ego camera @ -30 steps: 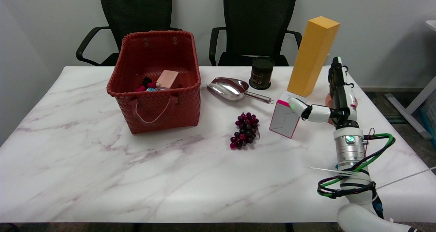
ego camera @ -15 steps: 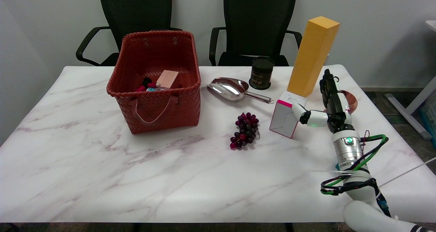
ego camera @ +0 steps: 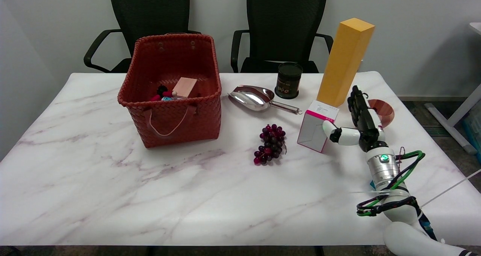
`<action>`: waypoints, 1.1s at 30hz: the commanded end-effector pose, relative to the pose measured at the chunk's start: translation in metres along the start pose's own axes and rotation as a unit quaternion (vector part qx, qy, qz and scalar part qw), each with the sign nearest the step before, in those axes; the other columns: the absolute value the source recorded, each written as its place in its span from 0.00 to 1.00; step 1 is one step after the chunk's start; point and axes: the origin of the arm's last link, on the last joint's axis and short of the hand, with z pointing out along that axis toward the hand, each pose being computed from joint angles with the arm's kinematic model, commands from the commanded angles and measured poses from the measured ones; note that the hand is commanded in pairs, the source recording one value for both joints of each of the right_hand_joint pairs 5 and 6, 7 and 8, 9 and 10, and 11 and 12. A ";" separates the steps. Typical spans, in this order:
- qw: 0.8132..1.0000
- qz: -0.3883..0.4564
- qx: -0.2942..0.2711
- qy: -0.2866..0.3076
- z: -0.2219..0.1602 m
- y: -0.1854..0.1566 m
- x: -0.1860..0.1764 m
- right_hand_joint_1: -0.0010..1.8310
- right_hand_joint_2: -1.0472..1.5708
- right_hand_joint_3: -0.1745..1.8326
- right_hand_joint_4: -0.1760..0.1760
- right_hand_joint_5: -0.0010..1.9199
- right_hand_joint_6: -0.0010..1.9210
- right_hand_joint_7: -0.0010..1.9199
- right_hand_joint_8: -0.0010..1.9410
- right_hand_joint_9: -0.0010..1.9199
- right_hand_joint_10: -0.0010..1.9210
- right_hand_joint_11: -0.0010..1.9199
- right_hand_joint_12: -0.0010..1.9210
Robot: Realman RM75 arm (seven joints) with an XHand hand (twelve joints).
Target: Pick up the white paper box.
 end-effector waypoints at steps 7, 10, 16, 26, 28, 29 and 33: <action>0.998 0.014 -0.029 -0.048 -0.006 0.006 -0.018 0.72 0.44 0.76 0.50 0.00 0.00 0.01 0.00 0.03 0.03 0.00 0.00; 0.998 0.014 -0.031 -0.051 -0.005 0.007 -0.020 0.72 0.44 0.77 0.50 0.00 0.00 0.01 0.01 0.04 0.04 0.00 0.00; 0.998 0.011 -0.037 -0.053 -0.002 0.012 -0.022 0.72 0.44 0.77 0.50 0.00 0.00 0.01 0.01 0.04 0.04 0.00 0.00; 0.998 0.015 -0.050 -0.044 0.008 0.023 -0.023 0.71 0.43 0.79 0.50 0.00 0.00 0.04 0.04 0.05 0.05 0.00 0.00; 0.998 0.013 -0.053 -0.039 0.008 0.027 -0.022 0.71 0.43 0.79 0.50 0.00 0.00 0.05 0.05 0.06 0.06 0.00 0.00; 0.998 0.013 -0.054 -0.036 0.009 0.028 -0.022 0.71 0.43 0.79 0.50 0.00 0.00 0.05 0.05 0.06 0.06 0.00 0.00; 0.998 0.020 -0.057 -0.029 0.011 0.032 -0.023 0.71 0.43 0.79 0.50 0.00 0.00 0.06 0.06 0.07 0.07 0.00 0.00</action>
